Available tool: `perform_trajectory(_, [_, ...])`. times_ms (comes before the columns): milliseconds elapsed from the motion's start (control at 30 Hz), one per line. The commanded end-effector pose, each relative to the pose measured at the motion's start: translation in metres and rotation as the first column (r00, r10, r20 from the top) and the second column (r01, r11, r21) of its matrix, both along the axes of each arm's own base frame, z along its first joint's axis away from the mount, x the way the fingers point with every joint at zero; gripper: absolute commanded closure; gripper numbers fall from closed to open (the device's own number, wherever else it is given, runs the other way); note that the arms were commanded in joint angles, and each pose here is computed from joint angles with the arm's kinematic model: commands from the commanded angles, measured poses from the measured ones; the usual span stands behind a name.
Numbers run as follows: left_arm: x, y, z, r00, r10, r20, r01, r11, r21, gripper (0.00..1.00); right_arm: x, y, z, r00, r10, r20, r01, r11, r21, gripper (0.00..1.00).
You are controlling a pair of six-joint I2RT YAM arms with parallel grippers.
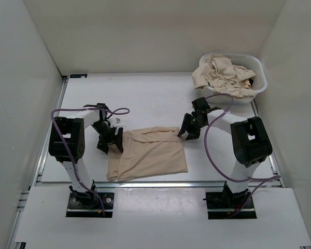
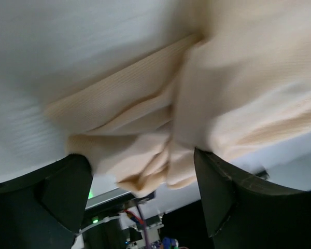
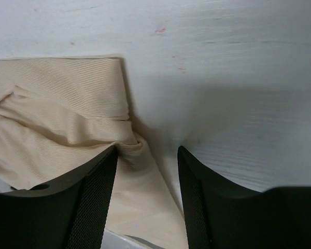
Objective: Fold and stack the trousers
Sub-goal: Fold the trousers
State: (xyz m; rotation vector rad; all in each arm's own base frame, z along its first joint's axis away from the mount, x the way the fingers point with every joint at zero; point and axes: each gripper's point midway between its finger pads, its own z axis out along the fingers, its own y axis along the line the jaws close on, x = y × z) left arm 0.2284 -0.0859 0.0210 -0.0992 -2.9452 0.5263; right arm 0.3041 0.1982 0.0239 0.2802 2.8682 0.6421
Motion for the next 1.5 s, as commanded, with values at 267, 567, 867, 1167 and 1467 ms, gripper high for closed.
perform_trajectory(267, [0.064,-0.063,-0.002,0.999,-0.036,0.04,0.045,0.966,-0.254,0.82,0.021,0.024,-0.016,0.997,-0.057,-0.057,0.059,0.998,0.031,0.87])
perform_trajectory(567, [0.135,-0.039,0.005,0.985,0.036,0.169,0.003,0.975,-0.221,0.86,0.092,-0.024,0.002,0.956,-0.29,0.033,0.292,0.953,-0.081,1.0])
perform_trajectory(867, [0.17,-0.026,0.008,0.969,0.05,0.241,-0.007,0.984,-0.177,0.71,0.114,-0.029,-0.003,0.966,-0.257,0.03,0.259,0.958,-0.12,0.93])
perform_trajectory(1167, [0.183,-0.004,0.054,0.93,0.07,0.361,-0.03,0.993,-0.115,0.29,0.123,-0.029,0.048,0.986,-0.066,0.153,0.084,0.989,-0.12,0.42])
perform_trajectory(1467, [0.171,0.102,0.156,0.768,0.064,0.638,-0.29,0.922,0.257,0.0,0.044,-0.077,0.139,0.968,0.006,0.251,0.059,0.967,-0.249,0.01])
